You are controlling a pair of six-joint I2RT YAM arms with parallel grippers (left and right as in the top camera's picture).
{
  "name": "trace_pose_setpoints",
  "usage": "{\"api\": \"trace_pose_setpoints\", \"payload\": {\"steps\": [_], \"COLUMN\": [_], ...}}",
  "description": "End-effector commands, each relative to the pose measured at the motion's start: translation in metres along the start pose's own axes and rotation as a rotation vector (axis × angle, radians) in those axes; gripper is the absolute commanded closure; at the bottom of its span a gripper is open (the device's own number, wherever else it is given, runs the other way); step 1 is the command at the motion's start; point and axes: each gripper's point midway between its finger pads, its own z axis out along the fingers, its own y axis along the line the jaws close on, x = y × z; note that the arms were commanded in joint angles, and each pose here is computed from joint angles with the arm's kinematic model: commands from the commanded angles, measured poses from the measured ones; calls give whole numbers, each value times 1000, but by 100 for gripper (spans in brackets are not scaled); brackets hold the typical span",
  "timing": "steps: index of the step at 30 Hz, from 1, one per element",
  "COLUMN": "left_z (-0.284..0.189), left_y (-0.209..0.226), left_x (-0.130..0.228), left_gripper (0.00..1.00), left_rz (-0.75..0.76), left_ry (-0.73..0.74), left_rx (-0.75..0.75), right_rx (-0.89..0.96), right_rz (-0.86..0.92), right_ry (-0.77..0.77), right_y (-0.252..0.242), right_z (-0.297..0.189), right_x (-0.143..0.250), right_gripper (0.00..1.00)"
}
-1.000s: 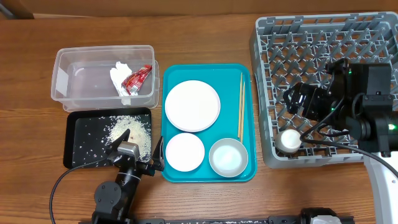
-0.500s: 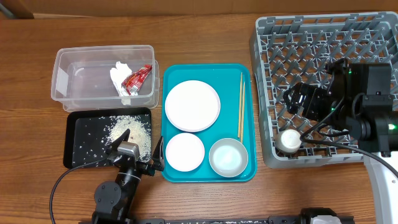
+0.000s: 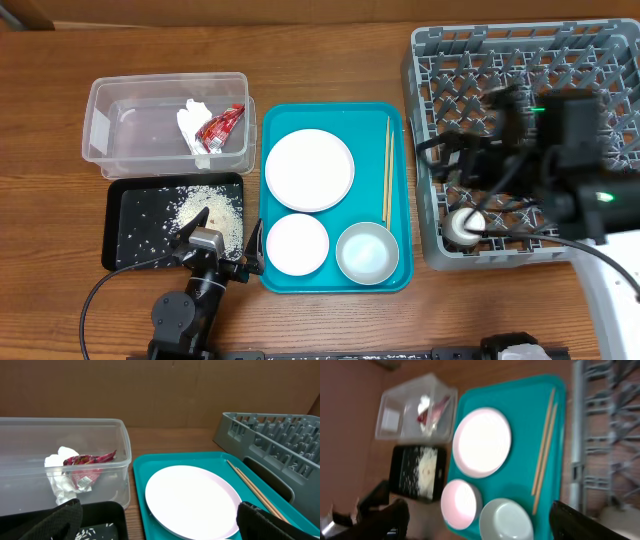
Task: Sort waste into correct bins and load items into the dishwasher
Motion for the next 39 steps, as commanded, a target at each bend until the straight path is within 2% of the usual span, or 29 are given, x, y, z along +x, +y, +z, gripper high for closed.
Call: {"api": "trace_pose_setpoints", "payload": {"steps": [1,3,6,10,11,12,19,20,23,29,39], "left_z": [0,0,0,0,0,0,0,0,0,0,0], "left_y": [-1,-1,-1,-1,-1,-1,-1,-1,-1,-1,-1], "left_x": [0,0,0,0,0,0,0,0,0,0,0], "left_gripper": [0,0,0,0,0,0,0,0,0,0,0], "left_rz": [-7,-7,-7,-7,-7,-7,-7,-7,-7,-7,-7], "left_ry": [-4,-4,-4,-4,-4,-3,-3,-3,-3,-3,-3], "left_rx": [11,11,11,11,11,11,11,11,11,11,11], "right_rx": [131,275,448,515,526,534,595,594,603,667,703], "right_rz": [24,31,52,62,64,64,53,40,9,6,16], "right_ry": [86,101,83,87,103,115,209,215,207,154,233], "right_y": [-1,-12,-29,-42,-46,-49,-79,-81,-90,-114,-138], "right_z": [35,53,72,102,112,120,181,189,210,228,253], "right_x": [23,34,38,33,35,36,49,50,47,36,59], "right_gripper": [15,22,25,39,47,51,57,60,61,61,62]}}
